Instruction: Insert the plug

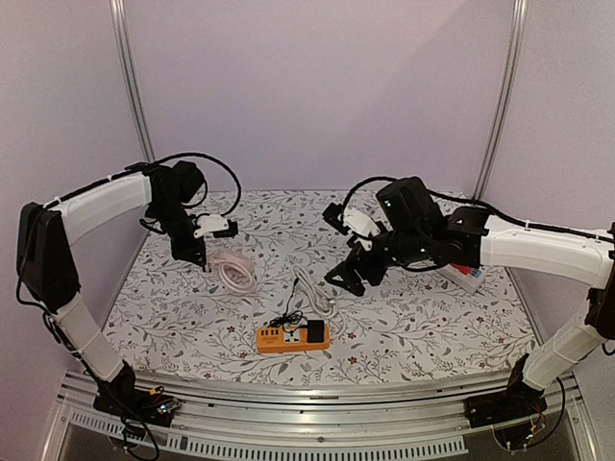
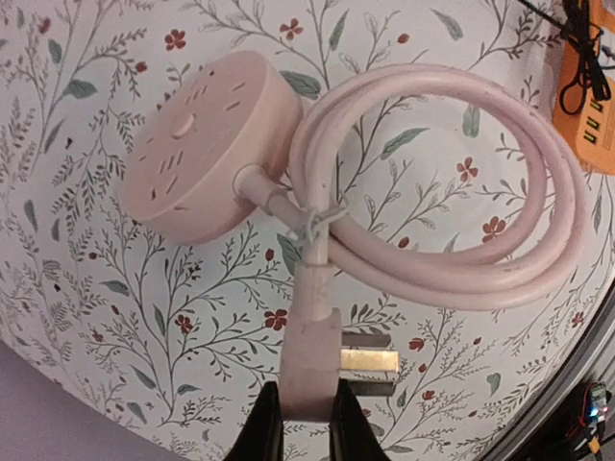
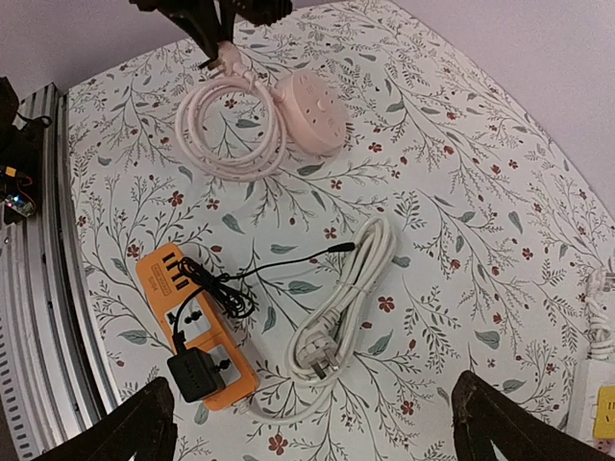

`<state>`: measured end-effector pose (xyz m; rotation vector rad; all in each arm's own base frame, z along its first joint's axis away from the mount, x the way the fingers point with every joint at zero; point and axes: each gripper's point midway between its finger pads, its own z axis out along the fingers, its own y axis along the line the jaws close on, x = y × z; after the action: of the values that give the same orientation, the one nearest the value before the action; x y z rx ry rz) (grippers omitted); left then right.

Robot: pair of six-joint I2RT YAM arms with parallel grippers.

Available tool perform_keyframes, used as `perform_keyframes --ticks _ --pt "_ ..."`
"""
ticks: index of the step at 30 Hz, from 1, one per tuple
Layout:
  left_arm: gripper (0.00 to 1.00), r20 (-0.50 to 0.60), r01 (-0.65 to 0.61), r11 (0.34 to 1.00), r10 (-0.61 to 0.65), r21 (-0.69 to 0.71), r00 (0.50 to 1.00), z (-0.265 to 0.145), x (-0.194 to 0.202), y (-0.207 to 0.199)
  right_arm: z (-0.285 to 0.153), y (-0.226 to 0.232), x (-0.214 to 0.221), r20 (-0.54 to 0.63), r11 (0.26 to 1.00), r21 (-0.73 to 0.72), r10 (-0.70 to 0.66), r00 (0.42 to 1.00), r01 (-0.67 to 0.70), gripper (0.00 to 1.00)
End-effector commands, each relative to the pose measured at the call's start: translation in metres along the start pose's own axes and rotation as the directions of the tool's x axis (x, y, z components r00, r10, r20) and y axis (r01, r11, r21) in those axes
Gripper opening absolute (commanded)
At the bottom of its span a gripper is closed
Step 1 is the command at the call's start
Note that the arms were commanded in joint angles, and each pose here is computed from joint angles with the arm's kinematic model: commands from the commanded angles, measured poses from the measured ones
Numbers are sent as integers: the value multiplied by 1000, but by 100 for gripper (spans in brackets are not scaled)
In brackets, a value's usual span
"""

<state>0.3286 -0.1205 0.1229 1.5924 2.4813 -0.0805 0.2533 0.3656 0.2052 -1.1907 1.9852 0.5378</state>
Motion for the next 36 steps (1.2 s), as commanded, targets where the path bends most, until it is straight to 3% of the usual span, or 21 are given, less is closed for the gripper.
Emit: perform_keyframes --ticks 1,6,11,13,15,18,20,22,30,36 --pt "0 -154 -335 926 311 -174 938 -23 -12 -22 -32 -23 -49 189 997 72 19 982 -33 99" --pt "0 -293 -635 712 564 -301 772 -60 -40 -46 -47 -49 -87 355 985 114 84 931 -132 99" --pt "0 -362 -811 410 744 -417 562 -98 -71 -72 -64 -59 -116 466 984 -15 165 869 -178 99" --pt "0 -371 -827 262 798 -498 476 -111 -89 -83 -70 -63 -127 504 979 -72 200 840 -190 99" --pt "0 -390 -811 73 850 -580 355 -124 -107 -98 -70 -59 -134 504 977 -122 215 837 -177 97" --pt "0 -433 -699 -201 885 -687 172 -141 -127 -128 -66 -34 -153 496 947 -295 267 826 -129 87" --pt "0 -463 -617 -328 884 -715 67 -145 -133 -146 -50 -18 -157 454 918 -368 315 833 -147 84" --pt "0 -466 -583 -376 885 -720 4 -142 -134 -159 -34 2 -155 431 913 -387 300 851 -126 85" --pt "0 -442 -572 -366 897 -734 -6 -139 -133 -168 -18 69 -150 470 925 -366 88 879 103 85" --pt "0 -434 -549 -364 901 -753 -2 -141 -132 -171 4 78 -139 446 929 -348 48 894 123 81"
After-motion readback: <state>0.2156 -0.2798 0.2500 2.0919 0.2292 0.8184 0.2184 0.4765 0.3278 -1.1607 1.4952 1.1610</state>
